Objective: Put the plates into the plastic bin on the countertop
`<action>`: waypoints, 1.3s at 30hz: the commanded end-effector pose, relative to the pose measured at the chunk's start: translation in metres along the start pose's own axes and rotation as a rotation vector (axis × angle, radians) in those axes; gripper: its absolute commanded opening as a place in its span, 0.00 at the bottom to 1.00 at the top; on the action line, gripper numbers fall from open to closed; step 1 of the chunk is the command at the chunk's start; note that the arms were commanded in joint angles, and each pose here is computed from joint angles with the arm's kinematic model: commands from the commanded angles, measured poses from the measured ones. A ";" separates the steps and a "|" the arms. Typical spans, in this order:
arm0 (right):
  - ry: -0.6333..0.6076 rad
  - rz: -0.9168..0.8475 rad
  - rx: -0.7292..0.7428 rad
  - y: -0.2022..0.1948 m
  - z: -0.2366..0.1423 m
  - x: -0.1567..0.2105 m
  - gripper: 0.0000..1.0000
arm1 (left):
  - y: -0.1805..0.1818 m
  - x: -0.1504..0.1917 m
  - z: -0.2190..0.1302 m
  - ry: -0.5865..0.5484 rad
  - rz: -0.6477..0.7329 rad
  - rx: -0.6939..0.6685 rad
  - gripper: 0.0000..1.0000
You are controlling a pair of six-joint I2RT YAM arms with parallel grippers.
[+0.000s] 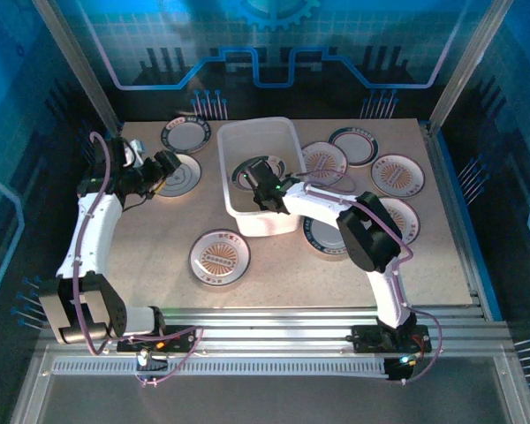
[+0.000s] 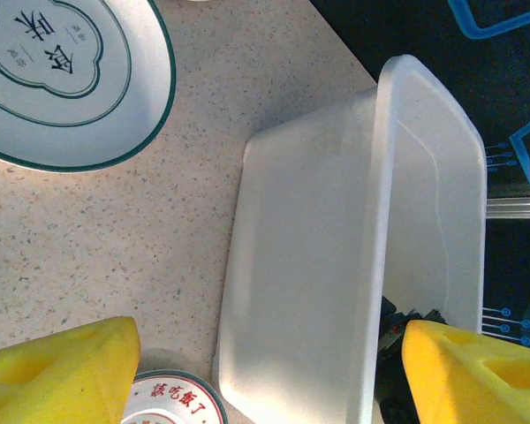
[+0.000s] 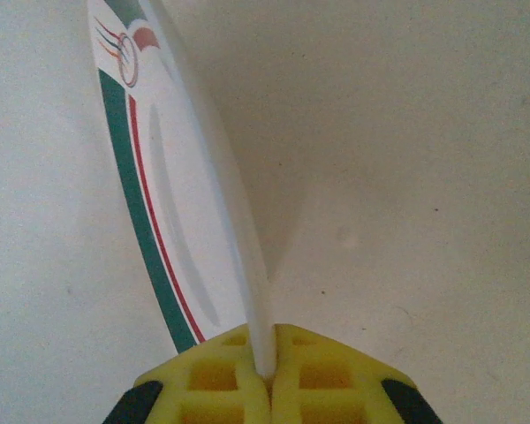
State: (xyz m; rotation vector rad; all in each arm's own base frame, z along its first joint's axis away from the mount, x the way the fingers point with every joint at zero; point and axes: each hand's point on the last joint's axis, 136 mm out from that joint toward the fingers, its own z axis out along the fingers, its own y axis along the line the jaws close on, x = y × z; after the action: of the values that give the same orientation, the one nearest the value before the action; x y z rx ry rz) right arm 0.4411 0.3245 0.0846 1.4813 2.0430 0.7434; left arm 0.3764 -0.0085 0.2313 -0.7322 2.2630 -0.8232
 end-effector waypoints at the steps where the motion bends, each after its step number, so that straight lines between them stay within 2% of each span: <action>1: -0.019 0.012 -0.041 0.006 0.008 0.006 0.08 | 0.011 0.005 -0.003 0.007 0.011 -0.038 0.79; 4: -0.014 -0.002 -0.056 0.012 0.003 0.006 0.25 | 0.016 0.008 -0.003 0.012 0.004 -0.055 0.79; 8: -0.003 -0.010 -0.077 0.020 -0.009 0.005 0.53 | 0.022 0.010 -0.003 0.013 -0.002 -0.076 0.79; 12: -0.006 -0.060 -0.116 0.036 -0.026 0.001 0.69 | 0.028 0.009 -0.005 0.007 -0.011 -0.100 0.79; 14: -0.007 -0.103 -0.147 0.048 -0.037 0.000 0.73 | 0.032 0.009 -0.007 0.001 -0.017 -0.113 0.79; 20: 0.018 -0.278 -0.203 0.072 -0.072 -0.001 0.81 | 0.050 0.018 -0.009 0.029 -0.023 -0.185 0.79; 27: 0.002 -0.531 -0.249 0.084 -0.104 -0.011 0.85 | 0.079 0.059 -0.004 0.142 -0.083 -0.246 0.77; 36: 0.069 -0.743 -0.366 0.097 -0.143 -0.018 0.85 | 0.096 0.113 0.008 0.299 -0.107 -0.316 0.75; 39: 0.077 -0.761 -0.405 0.093 -0.160 -0.025 0.84 | 0.102 0.129 0.012 0.336 -0.110 -0.350 0.75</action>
State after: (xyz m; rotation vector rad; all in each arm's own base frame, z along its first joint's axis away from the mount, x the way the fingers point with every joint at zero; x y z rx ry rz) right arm 0.4128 0.3112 0.2407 0.5151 2.1522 0.7808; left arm 0.2882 -0.0267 0.1179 -0.9108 2.6662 -0.6792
